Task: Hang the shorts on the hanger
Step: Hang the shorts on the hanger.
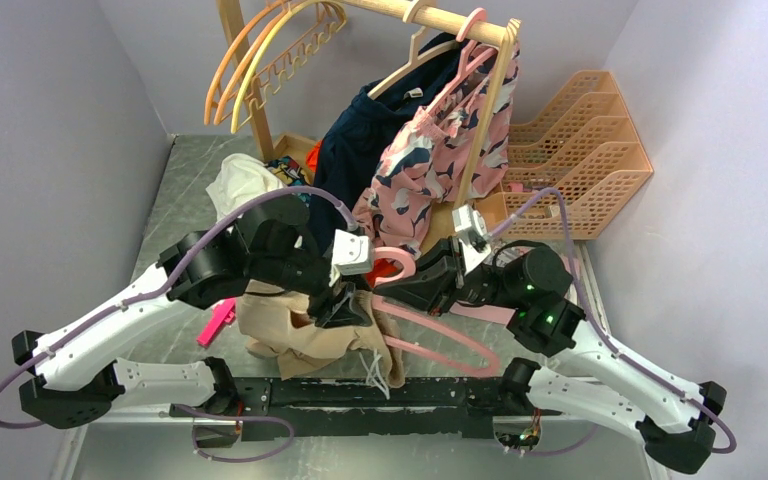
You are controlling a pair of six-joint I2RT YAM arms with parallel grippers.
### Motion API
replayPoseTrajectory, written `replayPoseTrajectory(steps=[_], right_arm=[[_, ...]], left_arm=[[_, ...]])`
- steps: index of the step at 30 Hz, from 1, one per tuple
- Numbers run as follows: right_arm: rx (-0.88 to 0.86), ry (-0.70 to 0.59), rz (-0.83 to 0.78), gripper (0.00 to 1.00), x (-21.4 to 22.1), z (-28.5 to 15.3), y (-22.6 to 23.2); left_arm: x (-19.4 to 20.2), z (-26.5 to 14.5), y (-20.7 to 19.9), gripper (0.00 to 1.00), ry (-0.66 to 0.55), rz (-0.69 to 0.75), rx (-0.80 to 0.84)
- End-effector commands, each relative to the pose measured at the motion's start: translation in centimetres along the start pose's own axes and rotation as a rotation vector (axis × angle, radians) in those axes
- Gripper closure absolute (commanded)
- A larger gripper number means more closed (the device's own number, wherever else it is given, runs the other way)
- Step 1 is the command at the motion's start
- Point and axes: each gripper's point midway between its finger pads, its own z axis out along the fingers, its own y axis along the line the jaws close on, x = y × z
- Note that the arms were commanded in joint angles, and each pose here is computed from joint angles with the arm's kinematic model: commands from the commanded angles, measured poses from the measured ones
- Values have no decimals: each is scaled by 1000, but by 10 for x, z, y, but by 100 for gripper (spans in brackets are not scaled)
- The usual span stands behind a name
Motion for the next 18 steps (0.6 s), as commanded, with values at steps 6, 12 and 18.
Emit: replayPoseTrajectory(steps=[6, 12, 18], right_arm=[[-82, -53, -65, 100, -21, 6, 15], [-76, -52, -75, 100, -23, 7, 14], [-34, -64, -81, 100, -22, 3, 8]], left_arm=[[-17, 4, -16, 41, -67, 41, 105], [-21, -8, -14, 19, -90, 40, 47], [-35, -40, -16, 1, -163, 52, -47]])
